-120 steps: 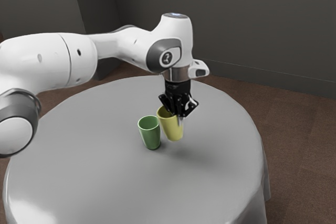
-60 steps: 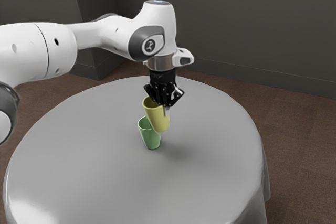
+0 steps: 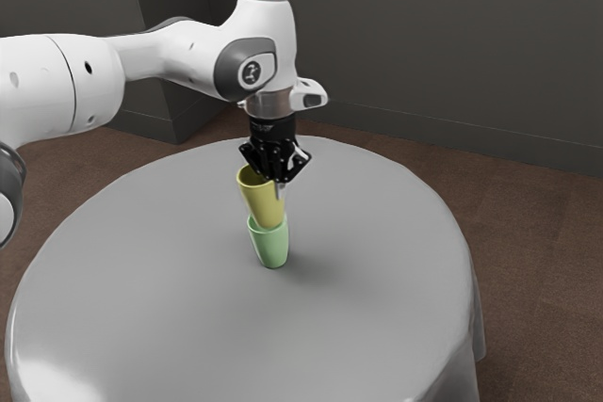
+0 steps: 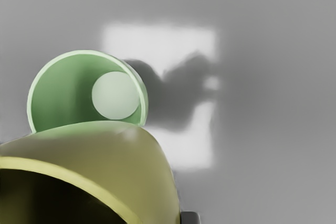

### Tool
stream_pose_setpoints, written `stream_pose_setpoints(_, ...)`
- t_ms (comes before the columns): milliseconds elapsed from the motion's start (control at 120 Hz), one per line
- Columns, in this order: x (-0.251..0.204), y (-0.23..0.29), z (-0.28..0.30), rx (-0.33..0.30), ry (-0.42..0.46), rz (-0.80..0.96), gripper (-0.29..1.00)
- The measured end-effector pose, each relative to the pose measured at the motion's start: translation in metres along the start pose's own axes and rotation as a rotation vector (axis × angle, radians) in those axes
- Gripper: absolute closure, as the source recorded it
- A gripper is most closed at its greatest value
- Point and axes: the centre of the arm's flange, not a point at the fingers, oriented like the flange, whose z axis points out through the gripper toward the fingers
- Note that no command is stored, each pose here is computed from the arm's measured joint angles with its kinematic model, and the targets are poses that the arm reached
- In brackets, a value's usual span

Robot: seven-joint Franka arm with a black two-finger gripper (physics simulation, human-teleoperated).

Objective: Place the right cup onto the left cup

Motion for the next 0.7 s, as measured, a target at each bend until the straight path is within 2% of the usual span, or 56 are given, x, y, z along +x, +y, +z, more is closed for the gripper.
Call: stream_pose_setpoints(700, 0.010, -0.023, 0.002, 0.002, 0.003, -0.034, 0.79)
